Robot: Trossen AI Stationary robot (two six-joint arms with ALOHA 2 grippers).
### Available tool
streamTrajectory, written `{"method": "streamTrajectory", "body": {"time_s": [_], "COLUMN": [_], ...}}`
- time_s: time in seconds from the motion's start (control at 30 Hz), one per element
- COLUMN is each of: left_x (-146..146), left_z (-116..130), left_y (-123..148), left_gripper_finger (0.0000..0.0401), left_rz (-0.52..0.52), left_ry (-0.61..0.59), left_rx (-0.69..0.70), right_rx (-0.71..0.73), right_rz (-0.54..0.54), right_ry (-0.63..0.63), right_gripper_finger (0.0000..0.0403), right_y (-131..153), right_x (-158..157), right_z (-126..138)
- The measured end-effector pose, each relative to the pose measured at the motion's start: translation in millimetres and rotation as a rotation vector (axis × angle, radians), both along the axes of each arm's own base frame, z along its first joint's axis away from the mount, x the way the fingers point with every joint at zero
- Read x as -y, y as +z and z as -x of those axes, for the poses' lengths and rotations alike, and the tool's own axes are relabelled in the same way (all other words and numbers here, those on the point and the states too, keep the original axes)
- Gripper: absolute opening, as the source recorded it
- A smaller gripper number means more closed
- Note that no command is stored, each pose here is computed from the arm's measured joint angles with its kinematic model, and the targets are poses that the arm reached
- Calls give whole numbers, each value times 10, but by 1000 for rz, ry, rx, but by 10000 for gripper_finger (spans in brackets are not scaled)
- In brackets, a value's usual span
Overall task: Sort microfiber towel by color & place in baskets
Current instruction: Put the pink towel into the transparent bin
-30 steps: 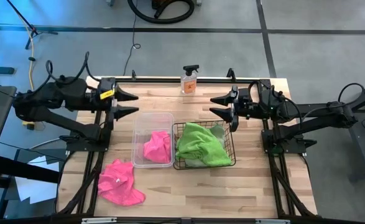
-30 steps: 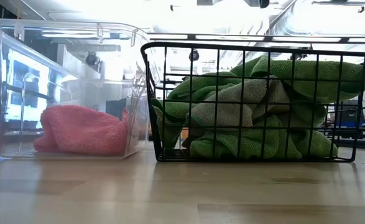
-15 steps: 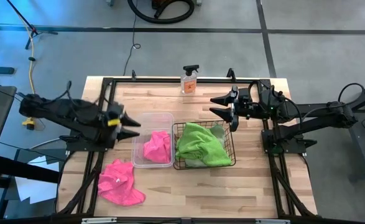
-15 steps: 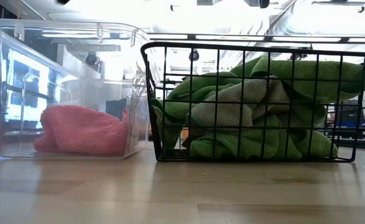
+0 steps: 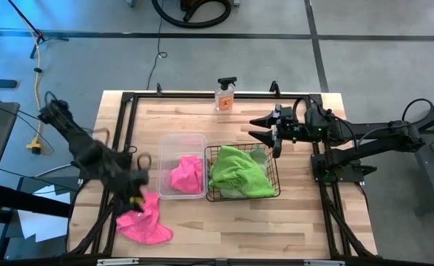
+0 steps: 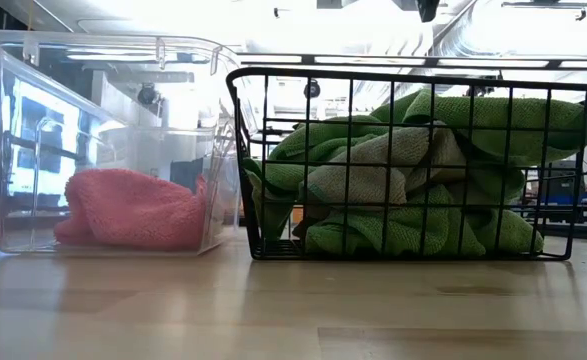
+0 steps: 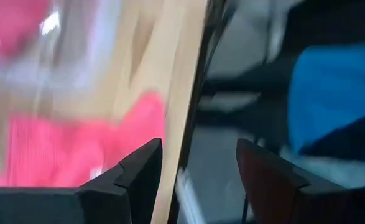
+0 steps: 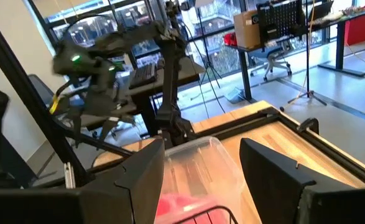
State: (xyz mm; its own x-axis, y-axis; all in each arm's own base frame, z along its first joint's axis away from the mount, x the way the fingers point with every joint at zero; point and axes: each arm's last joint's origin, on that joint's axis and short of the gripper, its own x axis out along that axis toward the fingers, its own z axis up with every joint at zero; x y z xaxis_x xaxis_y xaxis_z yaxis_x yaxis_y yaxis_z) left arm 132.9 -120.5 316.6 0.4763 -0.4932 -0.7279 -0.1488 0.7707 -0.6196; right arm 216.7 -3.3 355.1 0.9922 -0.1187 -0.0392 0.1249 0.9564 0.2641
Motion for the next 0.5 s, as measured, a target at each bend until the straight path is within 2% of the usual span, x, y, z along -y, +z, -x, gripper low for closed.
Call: {"method": "streamTrajectory", "body": {"time_s": [0.1,0.2,0.33,0.5], "left_x": [250,486,723,899], "left_z": [43,78,116,109], "left_y": [-167,-314,-521,-820], "left_gripper_finger": [191,190,190,190], "left_rz": [-42,-79,-165,-321], "left_ry": [-48,-66,-29,33], "left_rx": [-141,-224,-285,-353], "right_rx": [-13,-19,-19,-19], "right_rz": [0,-1,-1,0], "right_ry": [8,23,24,24], "right_gripper_finger": [207,207,207,207], "right_y": [-13,-19,-19,-19], "right_x": [-2,-7,-7,-7], "right_z": [-1,-1,-1,-1]}}
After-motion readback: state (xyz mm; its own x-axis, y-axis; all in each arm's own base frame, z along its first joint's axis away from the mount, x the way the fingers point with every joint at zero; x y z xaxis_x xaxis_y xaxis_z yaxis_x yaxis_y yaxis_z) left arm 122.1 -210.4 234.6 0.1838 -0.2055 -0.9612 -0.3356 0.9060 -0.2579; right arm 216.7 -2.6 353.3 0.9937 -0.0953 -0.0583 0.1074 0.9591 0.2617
